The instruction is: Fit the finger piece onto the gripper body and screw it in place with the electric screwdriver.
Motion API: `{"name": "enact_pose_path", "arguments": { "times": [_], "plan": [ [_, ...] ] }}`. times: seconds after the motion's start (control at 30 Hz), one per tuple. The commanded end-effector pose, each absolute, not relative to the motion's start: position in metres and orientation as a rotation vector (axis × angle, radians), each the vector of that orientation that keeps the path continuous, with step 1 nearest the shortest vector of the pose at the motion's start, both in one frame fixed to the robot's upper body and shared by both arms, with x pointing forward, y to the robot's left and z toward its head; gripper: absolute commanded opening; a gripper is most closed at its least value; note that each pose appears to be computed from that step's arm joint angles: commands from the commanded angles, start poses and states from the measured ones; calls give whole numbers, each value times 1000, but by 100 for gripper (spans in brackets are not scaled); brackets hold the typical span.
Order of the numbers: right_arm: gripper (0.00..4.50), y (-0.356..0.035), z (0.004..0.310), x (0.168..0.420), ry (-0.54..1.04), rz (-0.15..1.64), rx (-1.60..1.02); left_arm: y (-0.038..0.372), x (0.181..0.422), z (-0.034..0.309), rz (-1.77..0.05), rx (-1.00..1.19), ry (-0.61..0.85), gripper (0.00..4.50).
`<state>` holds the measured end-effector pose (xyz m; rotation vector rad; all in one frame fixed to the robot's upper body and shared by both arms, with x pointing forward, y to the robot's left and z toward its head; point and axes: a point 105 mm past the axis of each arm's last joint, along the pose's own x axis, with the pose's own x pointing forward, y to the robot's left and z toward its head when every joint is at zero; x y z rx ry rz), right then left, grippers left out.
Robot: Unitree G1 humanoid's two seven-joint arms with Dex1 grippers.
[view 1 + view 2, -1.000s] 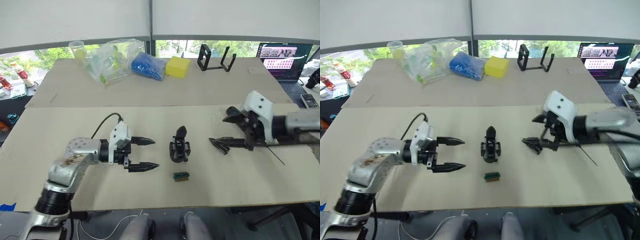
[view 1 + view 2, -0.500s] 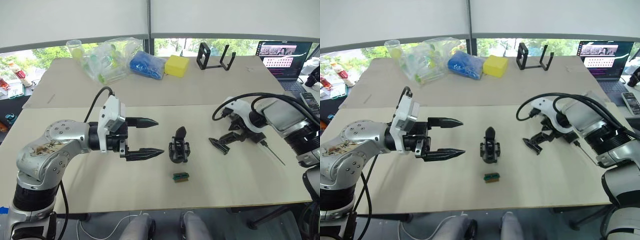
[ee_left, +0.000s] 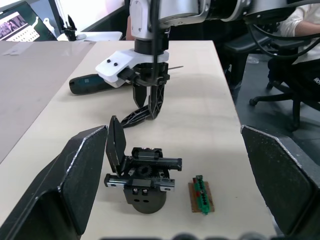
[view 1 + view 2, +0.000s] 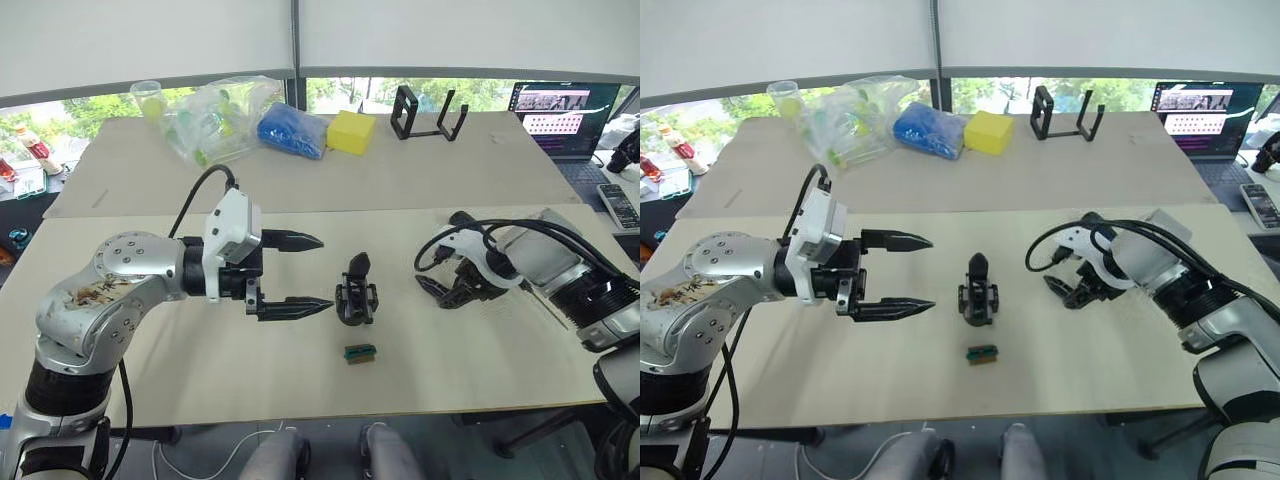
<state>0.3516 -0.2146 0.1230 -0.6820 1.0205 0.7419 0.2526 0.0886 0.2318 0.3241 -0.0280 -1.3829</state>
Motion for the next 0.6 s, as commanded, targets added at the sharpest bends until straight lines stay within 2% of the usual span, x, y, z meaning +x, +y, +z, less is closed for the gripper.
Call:
{"name": "enact_pose_path", "arguments": {
  "times": [0.03, 0.17, 0.23, 0.4, 0.5, 0.6],
  "plan": [
    [110, -206, 138, 369, 834, 769, -709, 92, 258, 236, -1345, 322, -50, 450],
    [111, -196, 186, 388, 457, 817, -795, 96, 268, 244, -1238, 165, -69, 450],
    [111, -190, 209, 390, 323, 794, -715, 97, 278, 253, -1152, 10, -99, 450],
    [111, -165, 241, 392, 75, 719, -613, 95, 291, 266, -1031, -259, -115, 450],
    [111, -117, 262, 382, -160, 718, -519, 91, 315, 267, -905, -511, -99, 450],
    [111, -91, 263, 369, -241, 746, -493, 88, 320, 277, -889, -650, -114, 450]
  ]
}}
